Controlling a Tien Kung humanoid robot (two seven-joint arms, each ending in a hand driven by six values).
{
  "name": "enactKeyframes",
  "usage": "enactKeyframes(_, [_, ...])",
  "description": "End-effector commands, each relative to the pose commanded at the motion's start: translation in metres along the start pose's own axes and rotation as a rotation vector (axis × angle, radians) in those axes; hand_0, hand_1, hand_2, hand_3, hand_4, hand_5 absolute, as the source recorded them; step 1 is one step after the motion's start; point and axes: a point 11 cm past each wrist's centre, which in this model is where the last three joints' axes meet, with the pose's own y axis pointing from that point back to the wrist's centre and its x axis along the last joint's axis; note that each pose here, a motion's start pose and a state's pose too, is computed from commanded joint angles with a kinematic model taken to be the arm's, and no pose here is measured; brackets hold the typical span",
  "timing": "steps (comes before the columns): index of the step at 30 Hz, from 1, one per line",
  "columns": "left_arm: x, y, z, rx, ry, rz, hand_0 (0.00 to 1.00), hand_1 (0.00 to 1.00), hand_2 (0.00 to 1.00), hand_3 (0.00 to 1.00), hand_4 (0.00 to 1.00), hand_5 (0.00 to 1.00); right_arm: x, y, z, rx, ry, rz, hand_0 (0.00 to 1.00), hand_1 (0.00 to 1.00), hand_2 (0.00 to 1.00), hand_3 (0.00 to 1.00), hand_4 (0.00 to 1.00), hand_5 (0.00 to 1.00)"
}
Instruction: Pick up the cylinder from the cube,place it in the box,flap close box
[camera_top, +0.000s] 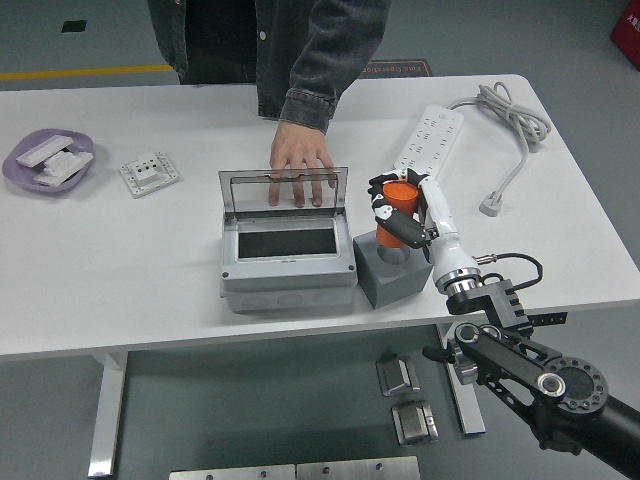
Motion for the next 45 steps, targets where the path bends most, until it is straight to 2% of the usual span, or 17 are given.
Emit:
enactKeyframes(6, [0.006, -0.002, -0.005, 0.015, 0.003, 0.012, 0.698, 0.675, 0.612, 0.602, 0.588, 0.188, -0.044, -0.012, -0.024, 0.05, 0.118, -0.164, 0.446, 0.412, 0.441, 0.383, 0.002, 0.002])
enactKeyframes(7, [0.007, -0.002, -0.005, 0.016, 0.004, 0.014, 0.698, 0.675, 0.613, 0.602, 0.59, 0.191, -0.053, -0.014, -0.027, 0.056, 0.149, -0.197, 0.323, 0.3, 0.391, 0.33, 0.002, 0.002])
enactKeyframes(12, [0.01, -0.003, -0.004, 0.016, 0.006, 0.019, 0.698, 0.675, 0.613, 0.602, 0.59, 0.191, -0.089, -0.021, -0.037, 0.091, 0.29, -0.311, 0.323, 0.3, 0.391, 0.33, 0.002, 0.002])
enactKeyframes(13, [0.01, -0.003, -0.005, 0.017, 0.006, 0.02, 0.698, 0.675, 0.613, 0.603, 0.592, 0.19, -0.095, -0.022, -0.039, 0.103, 0.317, -0.327, 0.241, 0.259, 0.362, 0.308, 0.002, 0.002])
enactKeyframes(17, [0.013, -0.004, -0.006, 0.021, 0.006, 0.025, 0.698, 0.675, 0.613, 0.603, 0.592, 0.19, -0.112, -0.026, -0.048, 0.167, 0.422, -0.368, 0.241, 0.259, 0.362, 0.308, 0.002, 0.002])
enactKeyframes(23, [0.014, -0.004, -0.008, 0.026, 0.005, 0.028, 0.697, 0.675, 0.612, 0.602, 0.591, 0.192, -0.12, -0.029, -0.054, 0.217, 0.499, -0.388, 0.233, 0.252, 0.359, 0.317, 0.002, 0.002])
enactKeyframes(35, [0.015, -0.004, -0.002, 0.017, 0.006, 0.029, 0.697, 0.675, 0.613, 0.602, 0.591, 0.19, -0.123, -0.039, -0.051, 0.282, 0.617, -0.41, 0.238, 0.255, 0.359, 0.31, 0.002, 0.002])
enactKeyframes(45, [0.017, -0.004, 0.0, 0.014, 0.004, 0.032, 0.696, 0.675, 0.612, 0.603, 0.591, 0.191, -0.131, -0.035, -0.039, 0.314, 0.726, -0.46, 0.255, 0.261, 0.363, 0.31, 0.002, 0.002])
